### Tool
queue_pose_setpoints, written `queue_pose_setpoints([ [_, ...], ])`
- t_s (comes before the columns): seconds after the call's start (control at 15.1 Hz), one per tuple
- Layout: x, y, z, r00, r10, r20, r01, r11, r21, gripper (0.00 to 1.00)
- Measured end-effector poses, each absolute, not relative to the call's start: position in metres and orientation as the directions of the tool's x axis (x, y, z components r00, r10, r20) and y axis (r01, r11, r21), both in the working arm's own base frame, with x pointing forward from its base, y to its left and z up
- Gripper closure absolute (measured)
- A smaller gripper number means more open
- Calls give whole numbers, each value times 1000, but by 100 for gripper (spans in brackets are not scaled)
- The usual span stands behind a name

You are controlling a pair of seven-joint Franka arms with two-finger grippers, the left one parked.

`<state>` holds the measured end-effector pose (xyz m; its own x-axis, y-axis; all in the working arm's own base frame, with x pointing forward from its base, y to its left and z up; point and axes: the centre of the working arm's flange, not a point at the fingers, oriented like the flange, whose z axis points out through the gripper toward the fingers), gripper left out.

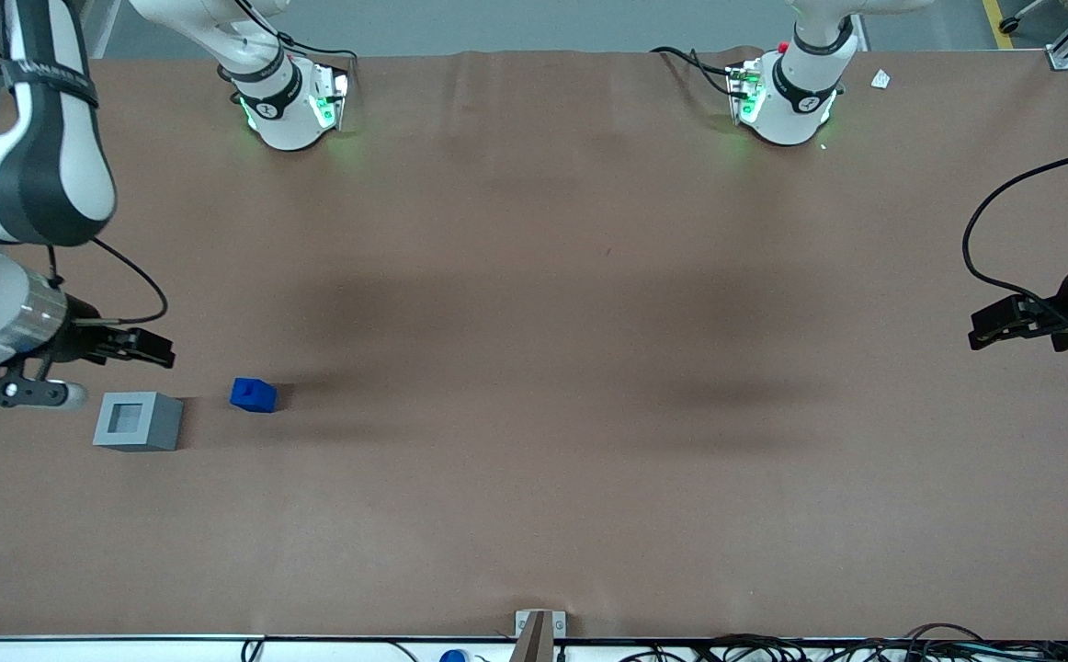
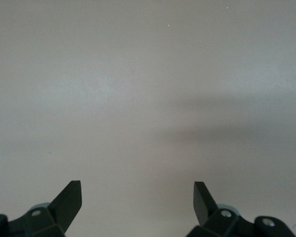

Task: Insert blue part into gray base with right arm
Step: 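Move the open right gripper down over the small blue block, then close the right gripper on the blue block and lift it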

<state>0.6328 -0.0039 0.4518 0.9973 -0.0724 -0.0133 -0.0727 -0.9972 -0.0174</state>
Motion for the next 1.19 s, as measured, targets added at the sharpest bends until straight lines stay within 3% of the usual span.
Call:
queue_pose_setpoints([
  [0.46, 645, 12, 368, 997, -74, -36, -74, -997, -16, 4],
  [0.73, 654, 25, 333, 998, -58, -18, -58, -998, -8, 7],
  [1.19, 655, 29, 283, 995, -65, -72, -65, -998, 0, 11],
])
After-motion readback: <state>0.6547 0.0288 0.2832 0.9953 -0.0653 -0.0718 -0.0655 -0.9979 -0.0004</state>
